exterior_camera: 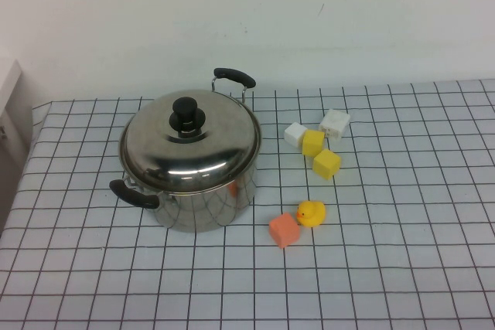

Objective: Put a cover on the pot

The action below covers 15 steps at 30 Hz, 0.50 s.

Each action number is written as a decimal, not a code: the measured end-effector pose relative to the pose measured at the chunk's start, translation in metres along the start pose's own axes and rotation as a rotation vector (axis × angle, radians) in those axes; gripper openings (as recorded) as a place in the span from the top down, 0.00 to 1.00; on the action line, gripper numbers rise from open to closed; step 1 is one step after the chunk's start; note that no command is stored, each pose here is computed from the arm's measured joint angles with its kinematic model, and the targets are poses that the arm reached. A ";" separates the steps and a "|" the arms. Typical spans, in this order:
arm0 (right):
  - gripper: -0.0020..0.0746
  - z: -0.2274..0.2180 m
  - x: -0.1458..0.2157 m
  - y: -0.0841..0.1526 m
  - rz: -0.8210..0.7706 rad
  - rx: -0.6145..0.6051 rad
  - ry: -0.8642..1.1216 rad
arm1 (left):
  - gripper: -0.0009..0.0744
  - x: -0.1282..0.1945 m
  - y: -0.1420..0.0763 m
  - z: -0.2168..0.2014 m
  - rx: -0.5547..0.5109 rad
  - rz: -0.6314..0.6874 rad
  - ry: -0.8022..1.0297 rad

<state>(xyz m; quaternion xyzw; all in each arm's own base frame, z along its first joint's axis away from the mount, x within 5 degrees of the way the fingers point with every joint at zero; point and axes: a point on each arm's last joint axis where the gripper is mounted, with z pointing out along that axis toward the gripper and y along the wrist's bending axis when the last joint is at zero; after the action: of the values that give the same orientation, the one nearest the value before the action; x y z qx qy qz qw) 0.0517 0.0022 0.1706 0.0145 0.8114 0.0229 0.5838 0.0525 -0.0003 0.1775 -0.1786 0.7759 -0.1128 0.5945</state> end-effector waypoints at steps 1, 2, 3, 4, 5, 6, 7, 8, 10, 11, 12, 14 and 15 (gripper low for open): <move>0.92 0.000 0.000 0.000 0.000 0.000 0.002 | 0.99 0.000 0.000 0.000 0.000 0.000 0.000; 0.92 0.000 0.000 0.000 0.000 0.000 0.003 | 0.99 0.000 0.000 0.000 0.000 0.000 0.000; 0.92 0.000 0.000 0.000 0.000 0.000 0.005 | 0.99 0.000 0.000 0.000 0.000 0.000 0.000; 0.92 0.000 0.000 0.000 0.000 0.000 0.008 | 0.99 0.000 0.000 0.000 0.000 0.000 0.000; 0.92 0.000 0.000 0.000 0.001 0.000 0.008 | 0.99 0.000 0.000 0.000 0.000 0.000 0.000; 0.92 0.000 0.000 0.000 0.001 0.000 0.008 | 0.99 0.000 0.000 0.000 0.000 0.000 0.000; 0.92 0.000 0.000 0.000 0.001 0.000 0.008 | 0.99 0.000 0.000 0.000 0.000 0.000 0.000; 0.92 0.000 0.000 0.000 0.001 0.000 0.010 | 0.99 0.000 0.000 0.000 0.000 0.000 0.000; 0.93 0.000 0.000 0.000 0.001 0.000 0.010 | 0.99 0.000 0.000 0.000 0.000 0.000 0.000; 0.93 0.000 0.000 0.000 0.001 0.000 0.012 | 0.99 0.000 0.000 0.000 0.000 0.000 0.000; 0.93 0.000 0.000 0.000 0.001 0.000 0.012 | 0.99 0.000 0.000 0.000 0.000 0.000 0.000; 0.93 0.000 0.000 0.000 0.001 0.000 0.012 | 0.99 0.000 0.000 0.000 0.000 0.000 0.000; 0.93 0.000 0.000 0.000 0.001 0.000 0.012 | 0.99 0.000 0.000 0.000 0.000 0.000 0.000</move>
<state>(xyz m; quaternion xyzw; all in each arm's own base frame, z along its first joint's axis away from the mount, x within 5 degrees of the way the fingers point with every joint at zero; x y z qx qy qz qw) 0.0512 0.0023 0.1702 0.0144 0.8148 0.0234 0.5790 0.0525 -0.0003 0.1775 -0.1786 0.7759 -0.1128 0.5945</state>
